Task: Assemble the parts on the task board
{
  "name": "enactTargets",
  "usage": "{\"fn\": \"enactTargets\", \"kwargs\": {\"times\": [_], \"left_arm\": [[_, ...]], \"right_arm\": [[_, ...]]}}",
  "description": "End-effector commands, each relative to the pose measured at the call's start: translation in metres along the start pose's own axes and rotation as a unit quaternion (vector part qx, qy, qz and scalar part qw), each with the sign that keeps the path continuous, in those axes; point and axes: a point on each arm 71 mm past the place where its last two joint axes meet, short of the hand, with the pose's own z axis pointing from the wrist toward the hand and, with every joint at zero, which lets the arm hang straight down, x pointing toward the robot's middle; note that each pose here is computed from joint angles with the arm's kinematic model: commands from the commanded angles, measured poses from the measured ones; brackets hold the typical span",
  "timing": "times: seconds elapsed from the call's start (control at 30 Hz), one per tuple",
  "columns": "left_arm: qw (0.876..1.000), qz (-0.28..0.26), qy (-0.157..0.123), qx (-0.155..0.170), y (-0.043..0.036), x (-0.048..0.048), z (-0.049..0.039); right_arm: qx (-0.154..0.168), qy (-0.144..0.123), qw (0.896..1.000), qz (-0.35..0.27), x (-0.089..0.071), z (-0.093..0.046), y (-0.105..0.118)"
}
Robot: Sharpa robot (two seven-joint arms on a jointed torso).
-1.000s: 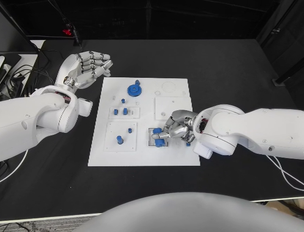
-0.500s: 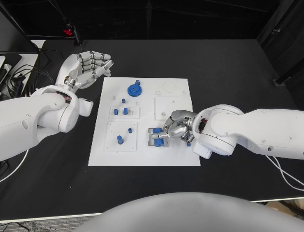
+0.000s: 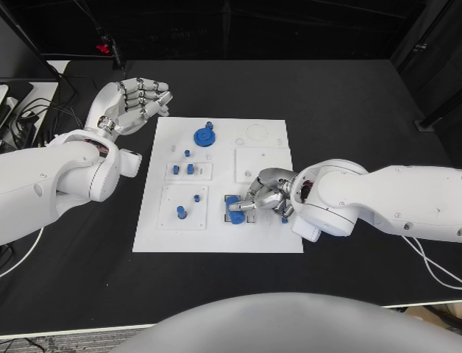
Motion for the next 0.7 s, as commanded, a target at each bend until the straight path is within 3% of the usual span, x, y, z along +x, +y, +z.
{"fn": "enactTargets", "kwargs": {"times": [0.03, 0.7], "left_arm": [[1.000, -0.004, 0.003, 0.002, -0.0014, 0.0008, 0.0008], [1.000, -0.004, 0.003, 0.002, -0.0012, 0.0004, 0.0007]], "right_arm": [[-0.001, 0.007, 1.000, -0.008, 0.0019, 0.0002, 0.0020], [-0.009, 0.000, 1.000, -0.004, 0.0017, -0.0001, 0.0034]]}}
